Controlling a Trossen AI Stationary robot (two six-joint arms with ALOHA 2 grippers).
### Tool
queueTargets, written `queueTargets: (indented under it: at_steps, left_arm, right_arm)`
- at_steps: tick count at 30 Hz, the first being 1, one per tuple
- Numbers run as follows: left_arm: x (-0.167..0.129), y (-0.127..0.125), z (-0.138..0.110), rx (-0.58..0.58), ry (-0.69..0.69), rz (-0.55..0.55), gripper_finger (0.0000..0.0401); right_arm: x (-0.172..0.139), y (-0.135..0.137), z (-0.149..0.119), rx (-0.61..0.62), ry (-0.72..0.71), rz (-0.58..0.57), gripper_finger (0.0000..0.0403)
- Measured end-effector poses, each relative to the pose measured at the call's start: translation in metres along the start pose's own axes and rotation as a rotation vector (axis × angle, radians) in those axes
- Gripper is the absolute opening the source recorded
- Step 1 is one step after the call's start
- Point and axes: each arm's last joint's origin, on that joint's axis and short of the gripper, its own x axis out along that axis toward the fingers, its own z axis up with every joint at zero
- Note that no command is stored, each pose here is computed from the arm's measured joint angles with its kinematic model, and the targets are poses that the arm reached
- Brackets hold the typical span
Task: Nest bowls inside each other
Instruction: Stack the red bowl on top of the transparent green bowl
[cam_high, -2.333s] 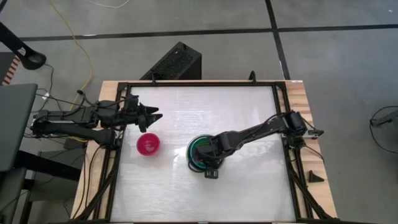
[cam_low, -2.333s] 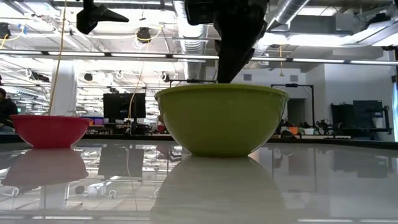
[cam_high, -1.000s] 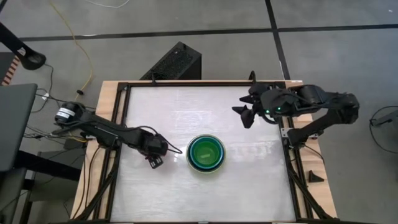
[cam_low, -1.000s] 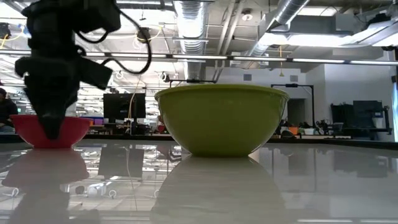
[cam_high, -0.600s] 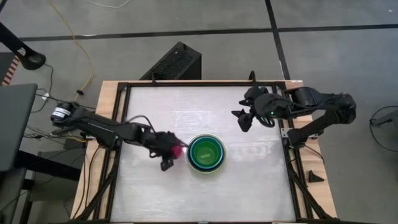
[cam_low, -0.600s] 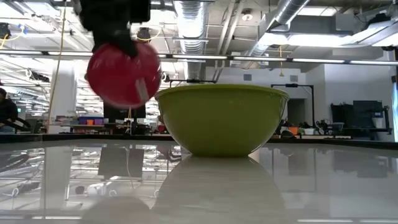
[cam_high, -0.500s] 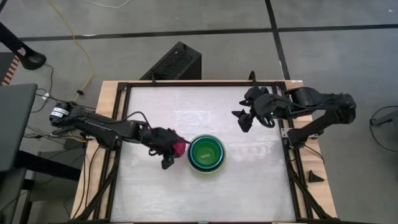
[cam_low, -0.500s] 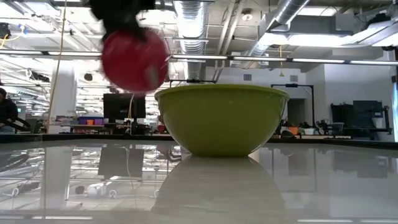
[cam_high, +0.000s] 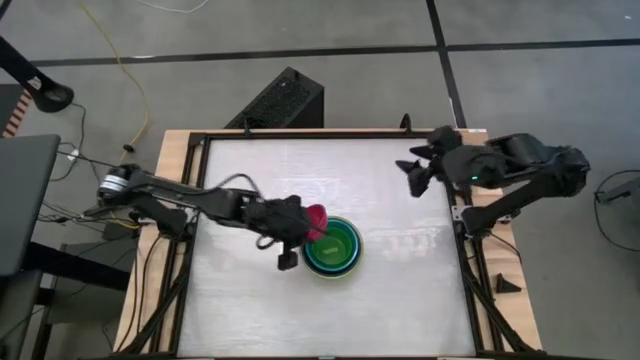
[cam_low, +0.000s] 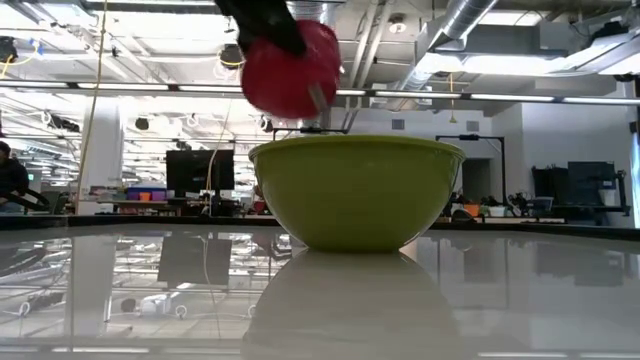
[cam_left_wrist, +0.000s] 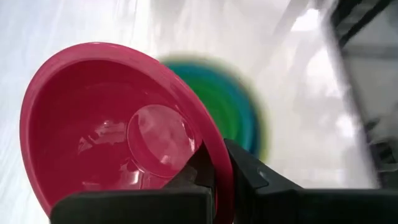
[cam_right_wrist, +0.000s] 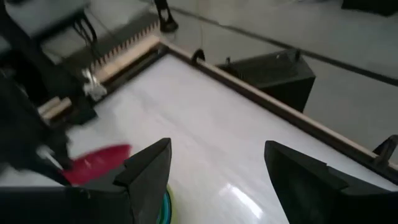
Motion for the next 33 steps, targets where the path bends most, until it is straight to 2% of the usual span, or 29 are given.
queueTargets:
  at_steps: [10,16,20,24,28,33]
  left_arm:
    - [0.072,-0.009,0.009,0.162,0.248,0.056,0.0000]
    - [0.100,-0.022,0.017,0.183,0.248,0.071,0.0000]
    - [0.118,-0.029,0.011,0.188,0.279,0.079,0.0000]
    - [0.134,-0.029,0.000,0.132,0.335,0.125,0.0005]
    - [0.135,-0.023,-0.002,0.086,0.347,0.162,0.0038]
    - [0.133,-0.012,0.007,0.024,0.312,0.131,0.0119]
  right_arm:
    - [-0.033,-0.023,0.000,0.093,-0.075,0.052,0.0291]
    - [-0.036,-0.026,-0.007,0.093,-0.031,0.045,0.0292]
    - [-0.037,-0.025,-0.010,0.090,-0.016,0.047,0.0291]
    - [-0.035,-0.023,-0.014,0.092,-0.004,0.049,0.0292]
    - [-0.032,-0.021,-0.020,0.092,0.012,0.052,0.0292]
    - [-0.032,-0.019,-0.026,0.092,0.030,0.068,0.0292]
